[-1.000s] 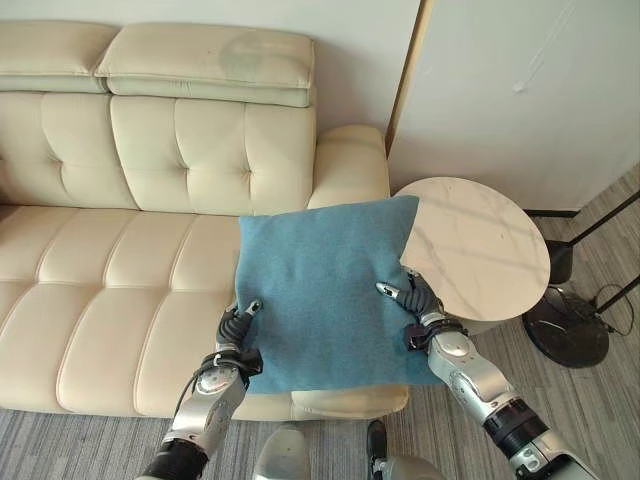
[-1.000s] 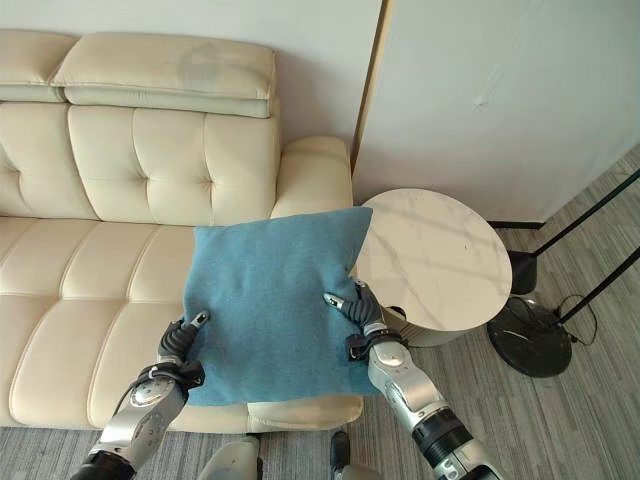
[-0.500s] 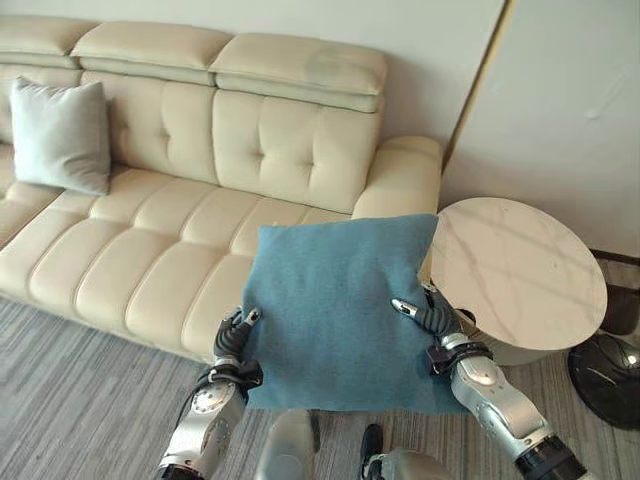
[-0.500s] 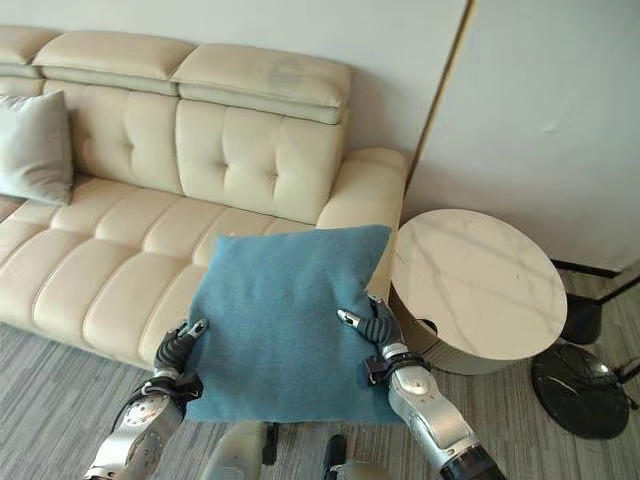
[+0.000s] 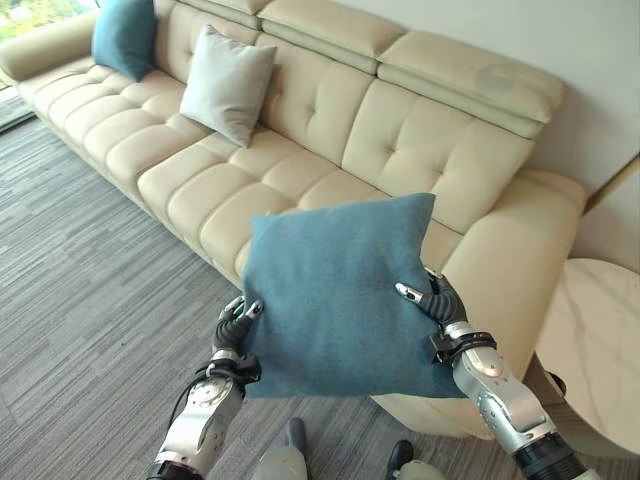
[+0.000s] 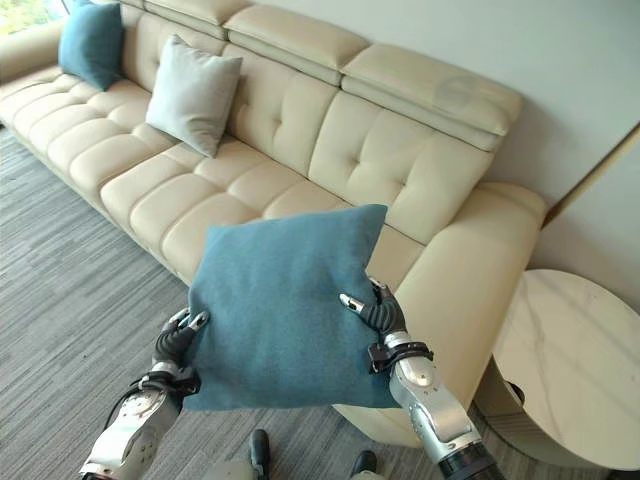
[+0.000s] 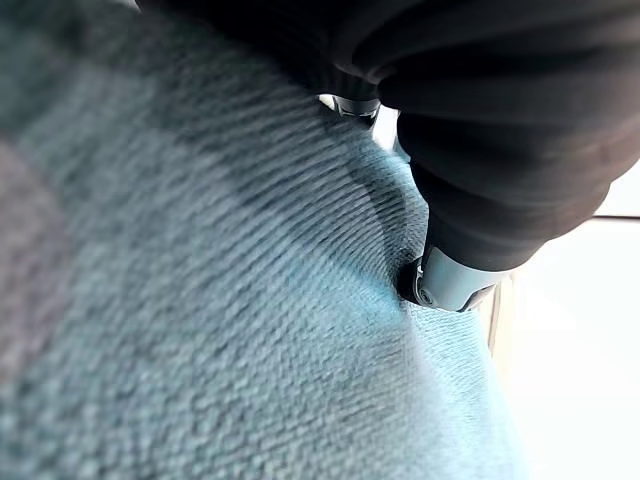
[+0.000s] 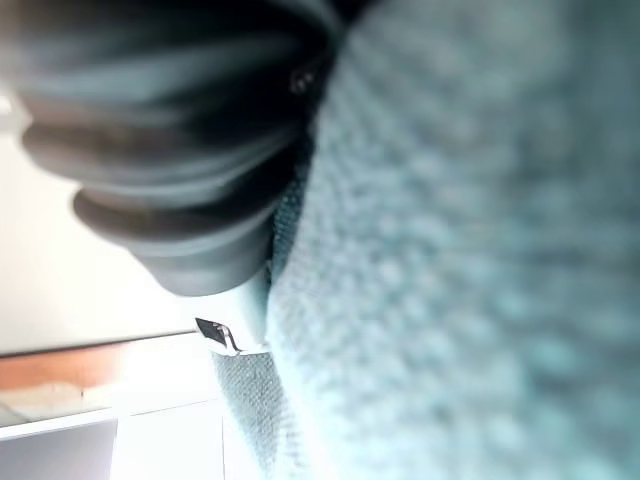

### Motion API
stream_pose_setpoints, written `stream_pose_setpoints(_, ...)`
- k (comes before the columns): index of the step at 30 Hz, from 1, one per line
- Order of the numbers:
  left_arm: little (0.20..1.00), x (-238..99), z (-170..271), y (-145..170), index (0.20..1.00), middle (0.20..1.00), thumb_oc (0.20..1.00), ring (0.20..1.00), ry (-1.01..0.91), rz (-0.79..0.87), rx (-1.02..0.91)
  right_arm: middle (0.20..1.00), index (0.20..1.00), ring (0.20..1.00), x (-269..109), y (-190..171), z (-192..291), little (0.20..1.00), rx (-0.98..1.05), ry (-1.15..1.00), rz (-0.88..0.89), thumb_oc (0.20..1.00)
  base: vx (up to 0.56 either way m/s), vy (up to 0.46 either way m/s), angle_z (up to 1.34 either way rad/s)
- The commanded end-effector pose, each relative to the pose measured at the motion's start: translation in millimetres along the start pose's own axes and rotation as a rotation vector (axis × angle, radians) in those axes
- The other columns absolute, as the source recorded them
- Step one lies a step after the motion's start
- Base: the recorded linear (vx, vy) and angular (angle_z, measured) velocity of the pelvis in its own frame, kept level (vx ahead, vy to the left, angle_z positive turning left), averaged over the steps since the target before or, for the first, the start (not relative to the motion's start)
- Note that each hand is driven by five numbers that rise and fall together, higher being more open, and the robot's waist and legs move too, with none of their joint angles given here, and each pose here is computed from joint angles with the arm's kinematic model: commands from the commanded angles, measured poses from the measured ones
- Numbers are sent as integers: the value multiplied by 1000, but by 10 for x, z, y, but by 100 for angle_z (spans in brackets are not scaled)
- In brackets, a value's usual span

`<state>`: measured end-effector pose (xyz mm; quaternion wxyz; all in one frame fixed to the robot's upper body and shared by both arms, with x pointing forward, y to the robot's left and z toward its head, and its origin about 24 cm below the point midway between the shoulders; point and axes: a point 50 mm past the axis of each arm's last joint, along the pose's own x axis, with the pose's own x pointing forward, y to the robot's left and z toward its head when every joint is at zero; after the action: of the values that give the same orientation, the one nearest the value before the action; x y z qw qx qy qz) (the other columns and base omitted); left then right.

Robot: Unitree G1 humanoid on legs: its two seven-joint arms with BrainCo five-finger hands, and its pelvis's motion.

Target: Pick up all the scattered cushions and arrange them neatly on the sofa.

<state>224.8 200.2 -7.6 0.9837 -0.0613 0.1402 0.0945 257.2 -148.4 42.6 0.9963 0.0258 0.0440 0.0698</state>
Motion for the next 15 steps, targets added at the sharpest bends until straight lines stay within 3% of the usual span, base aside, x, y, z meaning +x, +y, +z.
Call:
stream_pose_setpoints(1,200,-7,456,-442,200,200,200,200,-247,-215,-21,200,200,200,91,315,416,200,42,-235,150,200,-117,171,23)
stream_pose_setpoints(10,200,19,543,-433,200,200,200,200,-290,-210,15,200,200,200,93,426,424,200,78,-249,159,200,-106,132,4)
stream_pose_setpoints(15,200,34,548,-481,200,200,200,200,-293,-234,26,200,200,200,53,383,356,200,97,-233,132,200,8,45,69)
